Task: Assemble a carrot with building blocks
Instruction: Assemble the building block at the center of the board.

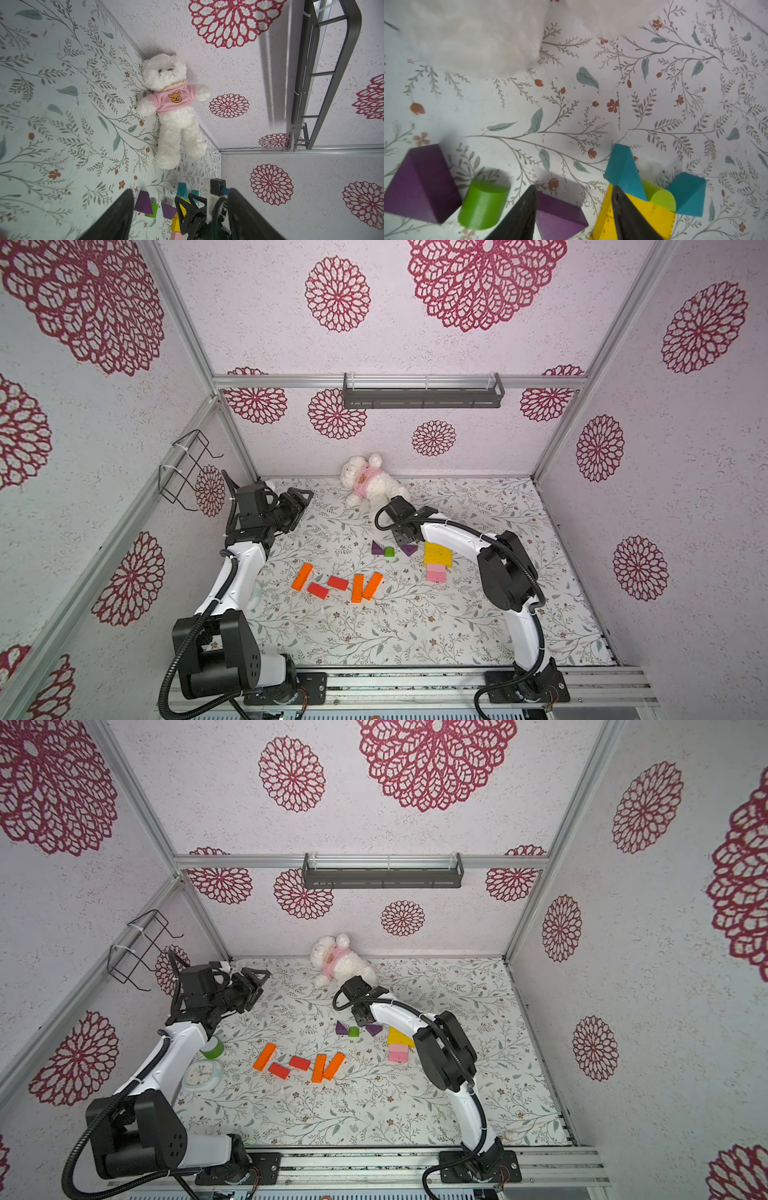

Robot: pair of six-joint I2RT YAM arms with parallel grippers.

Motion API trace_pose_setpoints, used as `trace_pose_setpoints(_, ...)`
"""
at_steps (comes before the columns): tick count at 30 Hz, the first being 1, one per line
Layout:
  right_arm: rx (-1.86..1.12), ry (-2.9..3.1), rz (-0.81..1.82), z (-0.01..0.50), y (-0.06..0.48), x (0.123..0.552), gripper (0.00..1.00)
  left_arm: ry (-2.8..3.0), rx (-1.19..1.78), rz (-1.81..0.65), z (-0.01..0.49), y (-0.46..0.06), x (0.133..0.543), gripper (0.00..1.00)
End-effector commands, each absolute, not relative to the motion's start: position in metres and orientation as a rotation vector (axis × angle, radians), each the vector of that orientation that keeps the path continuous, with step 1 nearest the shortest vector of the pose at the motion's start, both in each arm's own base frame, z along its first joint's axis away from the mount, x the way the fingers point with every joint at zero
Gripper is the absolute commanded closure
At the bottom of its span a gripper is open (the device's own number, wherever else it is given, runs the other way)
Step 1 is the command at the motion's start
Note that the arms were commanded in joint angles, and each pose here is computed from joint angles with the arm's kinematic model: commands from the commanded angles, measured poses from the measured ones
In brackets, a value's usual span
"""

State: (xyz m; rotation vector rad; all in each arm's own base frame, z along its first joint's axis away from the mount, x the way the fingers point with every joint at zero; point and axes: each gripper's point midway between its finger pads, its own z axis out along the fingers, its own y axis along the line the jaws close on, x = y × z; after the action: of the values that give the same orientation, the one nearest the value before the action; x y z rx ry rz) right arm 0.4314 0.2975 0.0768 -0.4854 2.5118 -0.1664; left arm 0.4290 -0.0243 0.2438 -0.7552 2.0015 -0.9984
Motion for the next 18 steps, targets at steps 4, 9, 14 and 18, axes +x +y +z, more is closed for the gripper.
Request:
trace_pose_setpoints(4, -0.474, 2.522, -0.219, 0.078, 0.290, 0.431, 0.41, 1.986, -0.751, -1.007, 0.245, -0.022, 0.431, 0.27)
trace_pose_setpoints(9, -0.518, 2.528, -0.192, 0.074, 0.298, 0.424, 0.42, 1.986, -0.752, -1.006, 0.245, -0.022, 0.431, 0.27)
trace_pose_setpoints(14, -0.543, 2.538, -0.166, 0.072, 0.303, 0.417, 0.43, 1.987, -0.753, -1.007, 0.245, -0.022, 0.431, 0.27)
trace_pose_setpoints(18, -0.547, 2.539, -0.136, 0.075, 0.304, 0.414, 0.44, 1.987, -0.751, -1.008, 0.245, -0.022, 0.431, 0.27)
